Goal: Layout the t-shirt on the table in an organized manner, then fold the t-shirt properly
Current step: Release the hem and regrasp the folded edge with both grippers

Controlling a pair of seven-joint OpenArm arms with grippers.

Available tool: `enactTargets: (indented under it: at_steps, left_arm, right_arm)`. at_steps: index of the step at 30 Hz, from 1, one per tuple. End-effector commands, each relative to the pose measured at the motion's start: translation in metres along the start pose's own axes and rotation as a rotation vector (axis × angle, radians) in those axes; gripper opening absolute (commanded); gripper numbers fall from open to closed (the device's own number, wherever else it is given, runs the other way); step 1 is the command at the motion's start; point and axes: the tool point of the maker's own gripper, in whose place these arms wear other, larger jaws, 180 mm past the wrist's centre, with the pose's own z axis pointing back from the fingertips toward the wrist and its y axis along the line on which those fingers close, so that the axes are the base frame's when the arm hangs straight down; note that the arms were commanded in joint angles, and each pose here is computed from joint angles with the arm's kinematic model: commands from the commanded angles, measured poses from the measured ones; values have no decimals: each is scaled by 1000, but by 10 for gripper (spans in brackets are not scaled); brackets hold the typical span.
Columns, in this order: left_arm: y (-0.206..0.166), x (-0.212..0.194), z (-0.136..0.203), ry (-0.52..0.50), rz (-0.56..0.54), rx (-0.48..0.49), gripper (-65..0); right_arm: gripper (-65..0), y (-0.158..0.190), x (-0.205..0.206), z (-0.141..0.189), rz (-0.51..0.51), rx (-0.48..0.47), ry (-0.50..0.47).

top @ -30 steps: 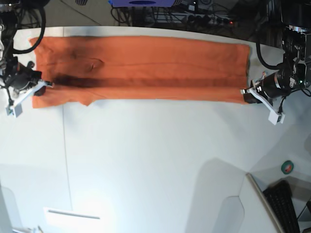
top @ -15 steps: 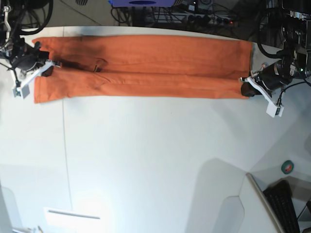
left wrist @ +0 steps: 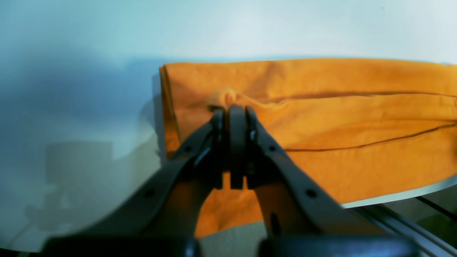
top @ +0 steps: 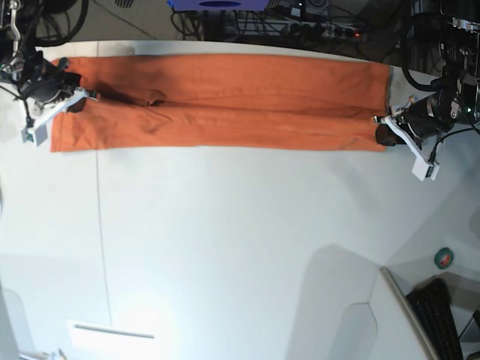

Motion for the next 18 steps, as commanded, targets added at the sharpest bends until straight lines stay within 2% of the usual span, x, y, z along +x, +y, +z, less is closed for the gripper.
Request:
enactTargets:
  at_steps: [1, 11, 18]
  left_arm:
    - [2, 10, 5, -23, -15, 4, -650]
    - [3, -14, 6, 26, -11, 7, -650]
    - [5, -31, 9, 122, -8, 11, -650]
  right_arm:
    - [-650, -4, 5, 2, -2, -6, -19]
    - [-650, -9, 7, 0, -5, -17, -32]
    - [-650, -10, 6, 0, -9, -20, -26]
